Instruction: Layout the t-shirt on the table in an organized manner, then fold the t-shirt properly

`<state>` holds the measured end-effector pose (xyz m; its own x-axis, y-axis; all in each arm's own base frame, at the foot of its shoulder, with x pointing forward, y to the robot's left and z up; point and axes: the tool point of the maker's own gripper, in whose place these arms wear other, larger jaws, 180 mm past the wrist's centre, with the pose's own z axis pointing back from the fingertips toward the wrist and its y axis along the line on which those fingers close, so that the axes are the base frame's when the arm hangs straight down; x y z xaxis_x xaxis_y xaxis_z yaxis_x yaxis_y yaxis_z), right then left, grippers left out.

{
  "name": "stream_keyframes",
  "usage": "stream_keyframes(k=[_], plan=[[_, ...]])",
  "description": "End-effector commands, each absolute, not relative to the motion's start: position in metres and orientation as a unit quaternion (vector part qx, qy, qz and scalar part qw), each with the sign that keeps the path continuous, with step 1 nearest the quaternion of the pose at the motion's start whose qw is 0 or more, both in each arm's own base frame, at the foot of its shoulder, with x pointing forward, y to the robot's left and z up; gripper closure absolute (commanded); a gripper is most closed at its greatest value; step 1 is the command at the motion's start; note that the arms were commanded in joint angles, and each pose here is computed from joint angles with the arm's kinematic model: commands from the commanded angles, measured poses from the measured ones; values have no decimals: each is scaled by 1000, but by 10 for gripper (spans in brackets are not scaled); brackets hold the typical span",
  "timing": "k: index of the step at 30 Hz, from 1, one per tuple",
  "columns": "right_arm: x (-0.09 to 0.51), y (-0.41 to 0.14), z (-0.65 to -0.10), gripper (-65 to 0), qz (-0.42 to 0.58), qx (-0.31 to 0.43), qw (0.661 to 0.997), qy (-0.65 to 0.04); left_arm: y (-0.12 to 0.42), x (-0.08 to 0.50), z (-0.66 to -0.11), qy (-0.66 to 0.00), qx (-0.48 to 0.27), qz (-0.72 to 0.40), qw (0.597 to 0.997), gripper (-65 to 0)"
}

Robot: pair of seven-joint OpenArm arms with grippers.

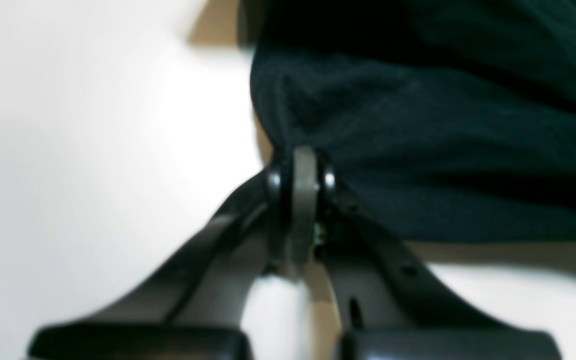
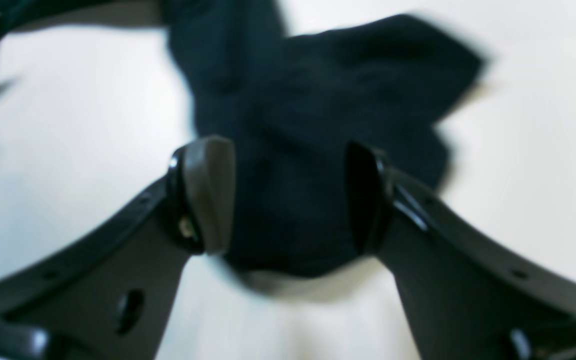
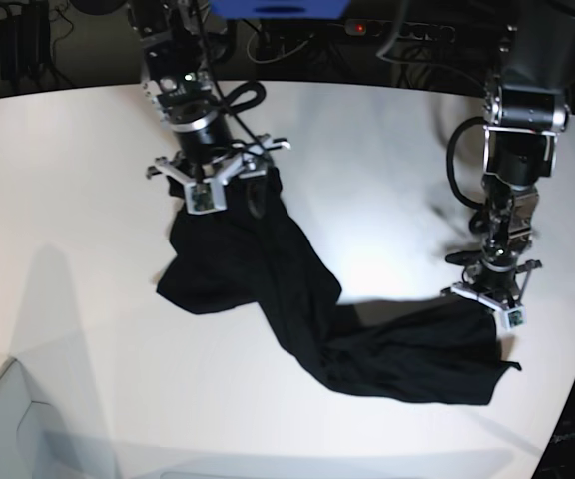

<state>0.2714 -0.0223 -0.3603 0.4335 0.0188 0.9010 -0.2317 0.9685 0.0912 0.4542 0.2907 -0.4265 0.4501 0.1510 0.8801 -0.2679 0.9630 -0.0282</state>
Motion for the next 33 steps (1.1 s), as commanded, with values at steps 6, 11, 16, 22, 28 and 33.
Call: stream_keyframes(k=[6, 11, 16, 22, 28, 33], plan=[[265, -2, -383, -377, 92, 117, 848, -508, 307, 456, -418, -509, 73, 127, 848, -1], [268, -3, -391, -388, 96, 114, 852, -501, 309, 449, -425, -502, 75, 127, 852, -1], [276, -4, -392, -333, 100, 111, 851, -503, 309, 448, -426, -501, 75, 127, 853, -1], [283, -6, -392, 0, 104, 106, 851, -504, 322, 446, -422, -502, 86, 127, 851, -1], [302, -43, -339, 0, 93, 75, 813, -570, 349, 442, -413, -505, 108, 126, 847, -1], [323, -85, -290, 0, 53, 35, 778, -625, 360, 443, -390, -530, 120, 107, 832, -1]])
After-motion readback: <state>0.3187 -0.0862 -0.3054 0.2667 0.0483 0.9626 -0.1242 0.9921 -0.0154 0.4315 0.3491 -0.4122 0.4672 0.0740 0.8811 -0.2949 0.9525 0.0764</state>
